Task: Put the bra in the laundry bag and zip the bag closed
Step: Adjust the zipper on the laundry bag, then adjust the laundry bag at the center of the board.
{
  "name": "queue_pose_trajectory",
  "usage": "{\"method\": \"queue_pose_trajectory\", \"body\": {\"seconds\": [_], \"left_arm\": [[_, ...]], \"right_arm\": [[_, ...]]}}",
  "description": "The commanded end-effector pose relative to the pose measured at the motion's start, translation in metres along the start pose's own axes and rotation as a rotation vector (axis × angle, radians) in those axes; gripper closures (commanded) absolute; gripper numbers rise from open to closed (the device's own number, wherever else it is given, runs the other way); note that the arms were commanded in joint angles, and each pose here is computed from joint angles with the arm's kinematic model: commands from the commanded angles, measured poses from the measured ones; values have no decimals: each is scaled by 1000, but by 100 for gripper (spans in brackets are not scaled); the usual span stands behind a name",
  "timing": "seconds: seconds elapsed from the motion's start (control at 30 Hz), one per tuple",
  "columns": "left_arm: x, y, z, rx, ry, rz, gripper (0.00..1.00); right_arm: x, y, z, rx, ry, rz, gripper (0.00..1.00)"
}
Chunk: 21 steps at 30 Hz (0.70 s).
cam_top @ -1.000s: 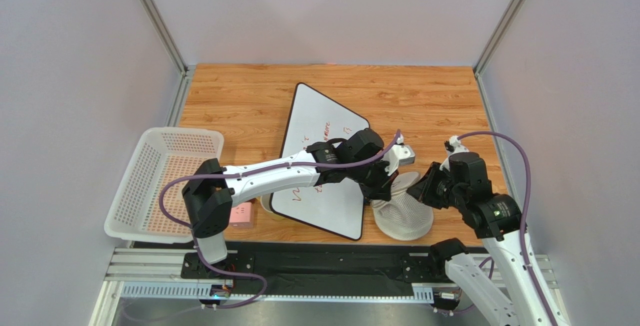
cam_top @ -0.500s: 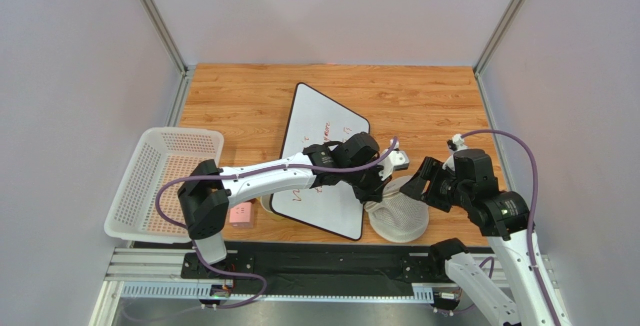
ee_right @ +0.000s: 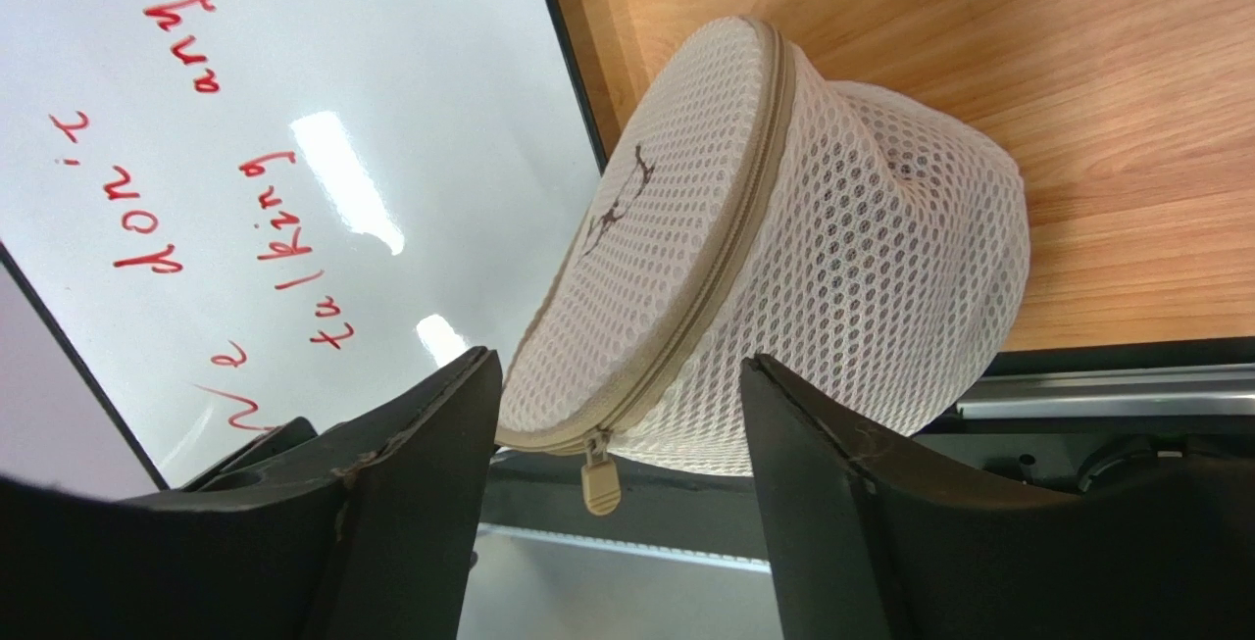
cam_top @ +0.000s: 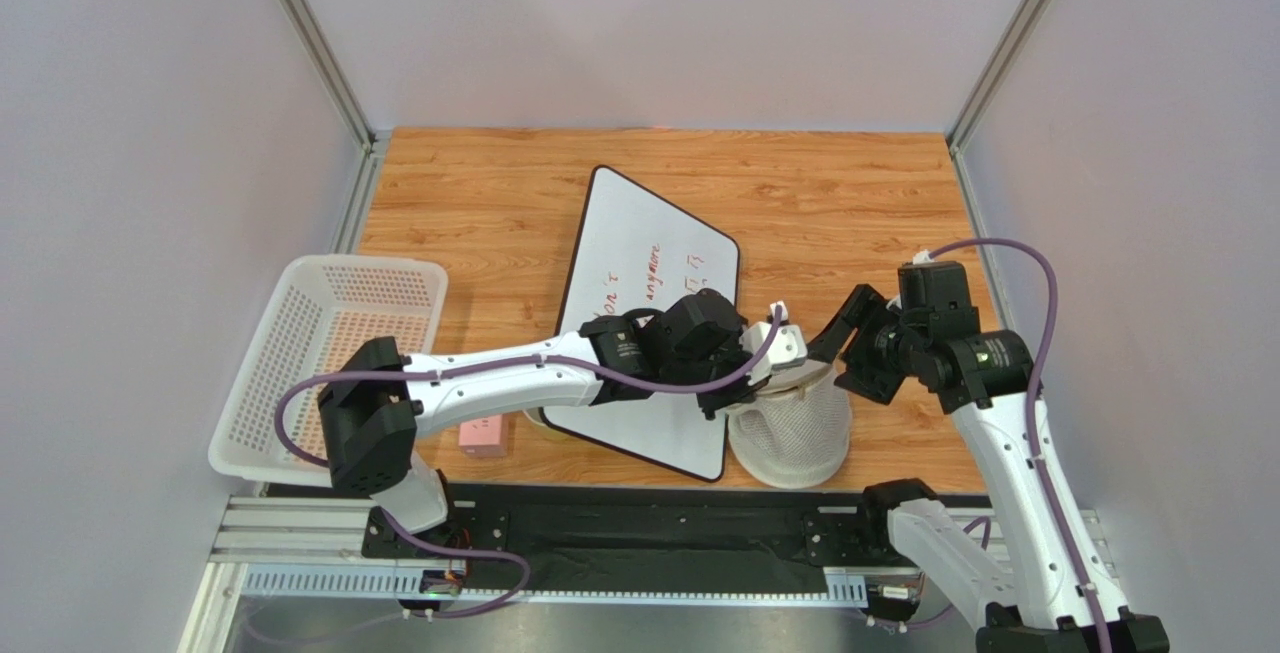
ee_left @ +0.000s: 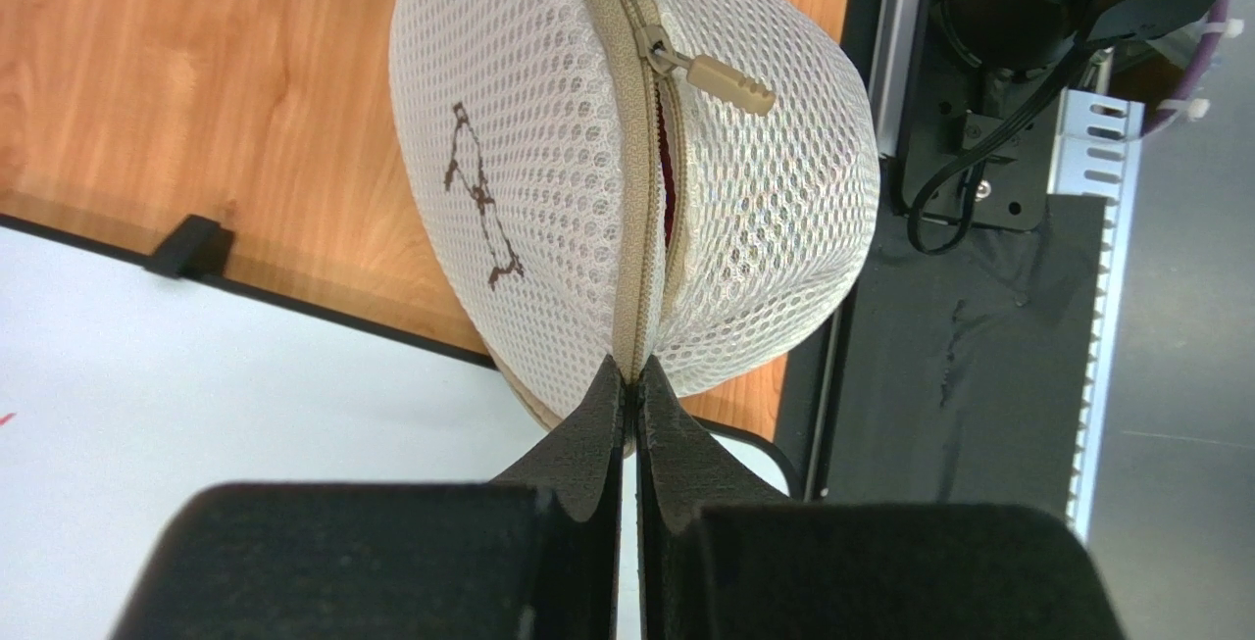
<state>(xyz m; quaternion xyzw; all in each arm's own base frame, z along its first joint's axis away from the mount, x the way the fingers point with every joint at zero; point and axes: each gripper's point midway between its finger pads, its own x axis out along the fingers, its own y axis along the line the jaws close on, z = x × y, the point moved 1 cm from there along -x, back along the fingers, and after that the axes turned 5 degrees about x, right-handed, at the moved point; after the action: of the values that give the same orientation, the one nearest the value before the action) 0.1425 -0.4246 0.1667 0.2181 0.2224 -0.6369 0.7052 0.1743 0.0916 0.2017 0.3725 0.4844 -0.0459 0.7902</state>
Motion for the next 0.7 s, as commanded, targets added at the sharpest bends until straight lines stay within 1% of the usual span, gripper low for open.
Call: {"method": "queue_pose_trajectory", "body": {"seconds": [0.0, 0.07, 0.1, 0.17, 0.27, 0.3, 0.37, 0.4, 0.43, 0.47, 0.5, 0.57, 0.6, 0.63, 0.67], "left_arm": [[-18, 10, 43, 158, -169, 109, 100], [-18, 17, 42, 207, -163, 166, 100], [-19, 17, 45, 225, -167, 183, 100], [-18, 21, 45, 242, -160, 216, 100], [-16, 20, 47, 264, -180, 232, 100], [-15, 18, 51, 275, -200, 233, 100], [-15, 22, 48, 276, -190, 269, 100], [-16, 24, 55, 279, -219, 282, 100], [-17, 28, 56, 282, -219, 304, 100], [-16, 30, 56, 283, -220, 317, 100], [-17, 34, 59, 285, -225, 340, 100], [-19, 45, 67, 290, -229, 406, 99], [-20, 47, 70, 295, -222, 415, 95], [-19, 46, 72, 312, -217, 400, 79], [-22, 44, 84, 323, -231, 380, 68]], "right_arm": [[14, 2, -8, 68, 71, 40, 41], [16, 0, -11, 90, 84, 46, 44], [17, -2, -10, 98, 80, 46, 47], [16, -6, -10, 106, 78, 42, 49], [19, -11, -9, 136, 82, 41, 62], [19, -12, -6, 157, 74, 41, 72], [16, -13, -2, 157, 59, 45, 81], [15, -13, 0, 152, 48, 40, 85], [13, -14, 1, 144, 38, 35, 89], [11, -13, 4, 140, 21, 33, 95], [9, -15, 10, 163, 0, 29, 99], [6, -11, 14, 160, -11, 40, 100], [5, -10, 15, 155, -17, 42, 100], [3, -9, 17, 148, -26, 44, 100], [2, -9, 18, 134, -26, 43, 100]]}}
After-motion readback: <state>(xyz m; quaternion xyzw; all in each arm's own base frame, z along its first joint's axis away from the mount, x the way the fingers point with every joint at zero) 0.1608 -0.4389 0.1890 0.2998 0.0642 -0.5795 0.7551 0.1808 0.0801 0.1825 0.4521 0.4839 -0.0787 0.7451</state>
